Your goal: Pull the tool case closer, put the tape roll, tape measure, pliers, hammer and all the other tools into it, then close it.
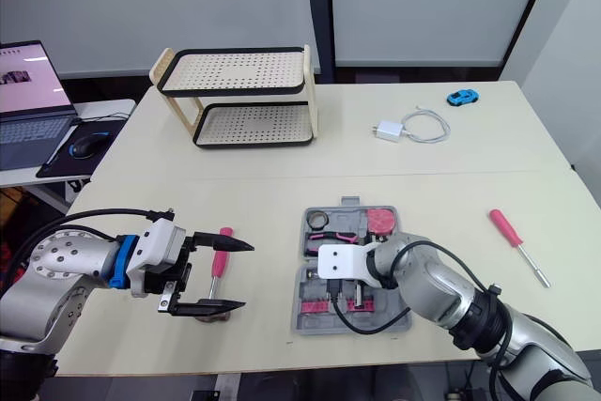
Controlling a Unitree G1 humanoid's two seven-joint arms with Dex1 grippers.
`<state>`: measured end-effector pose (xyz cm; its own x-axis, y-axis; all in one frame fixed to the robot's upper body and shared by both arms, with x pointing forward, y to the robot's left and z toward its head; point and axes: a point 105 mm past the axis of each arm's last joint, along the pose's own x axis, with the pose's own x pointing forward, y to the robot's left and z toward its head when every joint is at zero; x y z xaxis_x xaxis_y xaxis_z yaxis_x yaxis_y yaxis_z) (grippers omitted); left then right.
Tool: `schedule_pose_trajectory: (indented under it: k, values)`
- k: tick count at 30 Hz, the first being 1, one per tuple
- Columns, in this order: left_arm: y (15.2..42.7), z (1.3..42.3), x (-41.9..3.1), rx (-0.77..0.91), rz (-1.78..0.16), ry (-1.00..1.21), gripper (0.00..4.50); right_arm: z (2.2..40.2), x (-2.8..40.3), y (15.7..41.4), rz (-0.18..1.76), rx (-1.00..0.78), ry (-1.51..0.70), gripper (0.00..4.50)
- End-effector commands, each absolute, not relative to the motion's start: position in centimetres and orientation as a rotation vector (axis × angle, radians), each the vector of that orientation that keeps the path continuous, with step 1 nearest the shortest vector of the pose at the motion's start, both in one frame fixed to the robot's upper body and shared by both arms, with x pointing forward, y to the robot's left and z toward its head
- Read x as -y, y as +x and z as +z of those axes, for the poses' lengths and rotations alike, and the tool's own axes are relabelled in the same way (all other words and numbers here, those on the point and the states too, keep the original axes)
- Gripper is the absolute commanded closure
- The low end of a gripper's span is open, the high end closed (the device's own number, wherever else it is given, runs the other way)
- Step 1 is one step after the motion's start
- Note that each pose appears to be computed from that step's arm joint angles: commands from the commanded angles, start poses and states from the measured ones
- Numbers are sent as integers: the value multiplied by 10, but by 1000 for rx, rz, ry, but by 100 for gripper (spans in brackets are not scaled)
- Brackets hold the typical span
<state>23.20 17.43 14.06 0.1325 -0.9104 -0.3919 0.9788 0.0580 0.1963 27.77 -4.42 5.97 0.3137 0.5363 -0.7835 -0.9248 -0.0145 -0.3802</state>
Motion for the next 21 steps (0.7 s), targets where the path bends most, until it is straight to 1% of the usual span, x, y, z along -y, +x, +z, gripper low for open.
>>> schedule_pose_trajectory:
  k: [1,8,21]
  values:
    - [232,145,-172,-164,-1453,492,0,70,43,283,1203,-431,-1021,447]
    - [232,145,-172,-164,-1454,493,0,68,44,284,1194,-442,-1009,447]
    - [233,145,-171,-166,-1457,494,0,52,49,282,1191,-485,-1008,447]
